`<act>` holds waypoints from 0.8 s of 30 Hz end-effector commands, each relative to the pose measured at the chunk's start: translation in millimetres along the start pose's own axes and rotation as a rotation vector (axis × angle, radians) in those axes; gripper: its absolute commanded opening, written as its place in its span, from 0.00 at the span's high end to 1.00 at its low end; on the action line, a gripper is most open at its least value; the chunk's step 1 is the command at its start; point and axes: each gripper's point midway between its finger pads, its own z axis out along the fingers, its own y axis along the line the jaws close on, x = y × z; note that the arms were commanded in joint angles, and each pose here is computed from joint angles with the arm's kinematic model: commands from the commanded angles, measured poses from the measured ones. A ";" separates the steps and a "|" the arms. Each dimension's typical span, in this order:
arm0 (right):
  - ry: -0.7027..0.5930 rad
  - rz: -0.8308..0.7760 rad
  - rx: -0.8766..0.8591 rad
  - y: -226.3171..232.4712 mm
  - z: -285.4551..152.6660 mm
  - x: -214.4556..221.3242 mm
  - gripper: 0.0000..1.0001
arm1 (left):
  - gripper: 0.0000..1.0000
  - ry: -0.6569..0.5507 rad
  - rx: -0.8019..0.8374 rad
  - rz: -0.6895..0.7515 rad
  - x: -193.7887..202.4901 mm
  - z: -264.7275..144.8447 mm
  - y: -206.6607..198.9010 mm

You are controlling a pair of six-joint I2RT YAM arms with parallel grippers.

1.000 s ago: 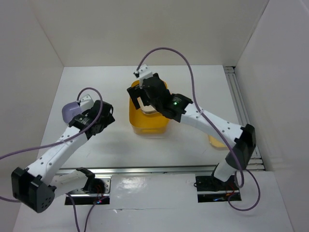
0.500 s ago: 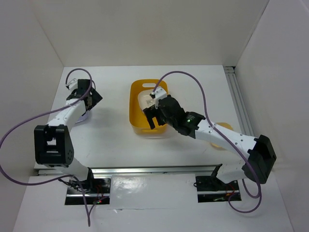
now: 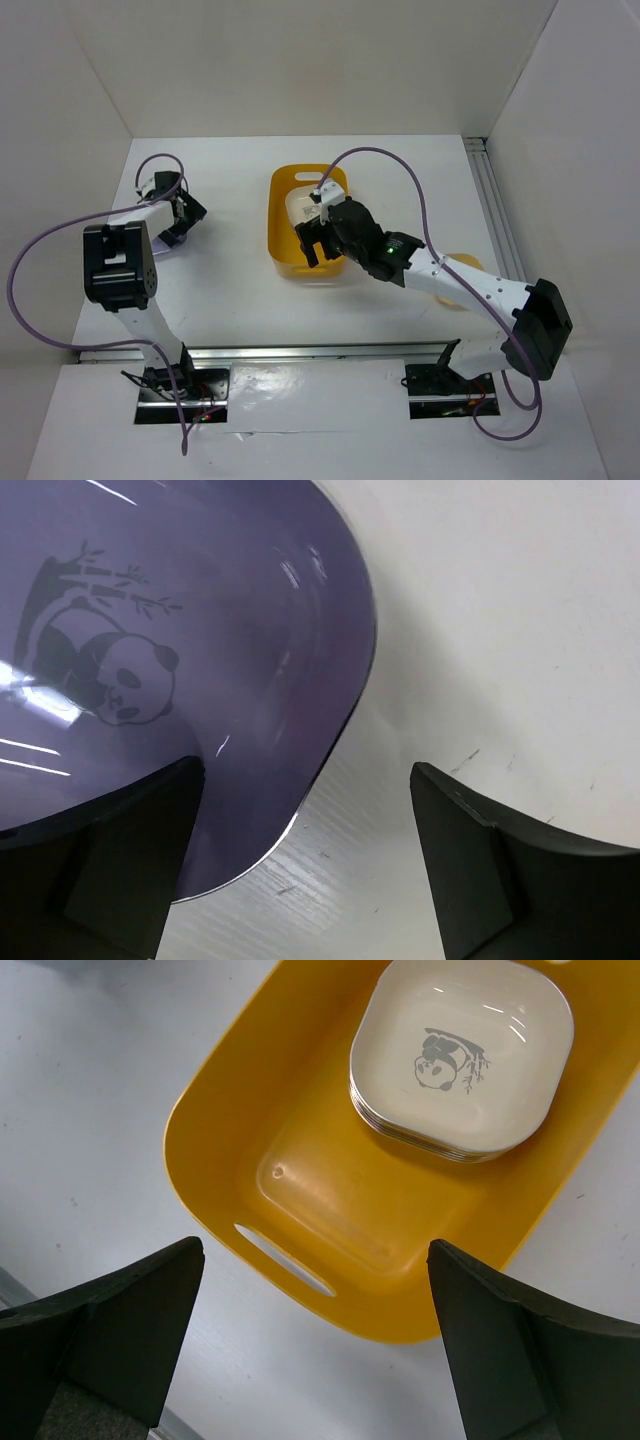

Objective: Place the plates into the plastic bin on the countertop

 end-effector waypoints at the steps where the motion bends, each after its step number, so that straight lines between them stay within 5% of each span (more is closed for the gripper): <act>1: -0.075 0.028 0.009 0.3 0.5 -24.5 0.00 | 0.03 0.059 0.012 -0.015 19.8 12.3 -4.0; 5: -0.082 0.025 0.012 3.3 1.8 -29.1 0.00 | 0.16 0.059 0.025 -0.017 22.5 8.1 -2.6; 8: -0.066 0.032 0.024 1.7 4.3 -24.4 0.00 | 0.36 0.079 0.018 -0.014 27.9 9.8 -0.5; 10: -0.076 0.030 0.023 4.6 2.8 -28.3 0.00 | 0.62 0.081 0.017 -0.013 26.5 8.7 -1.4; 15: -0.064 0.032 0.049 1.9 -1.1 -24.9 0.00 | 0.97 0.117 -0.011 -0.006 37.4 10.8 2.3; 20: -0.074 0.033 0.089 -6.4 -7.5 -27.7 0.00 | 1.00 0.058 0.049 0.039 32.8 -34.0 -19.2; 24: -0.089 0.055 0.146 -17.2 -15.0 -31.0 0.00 | 1.00 -0.083 0.125 0.116 32.7 -120.1 -65.2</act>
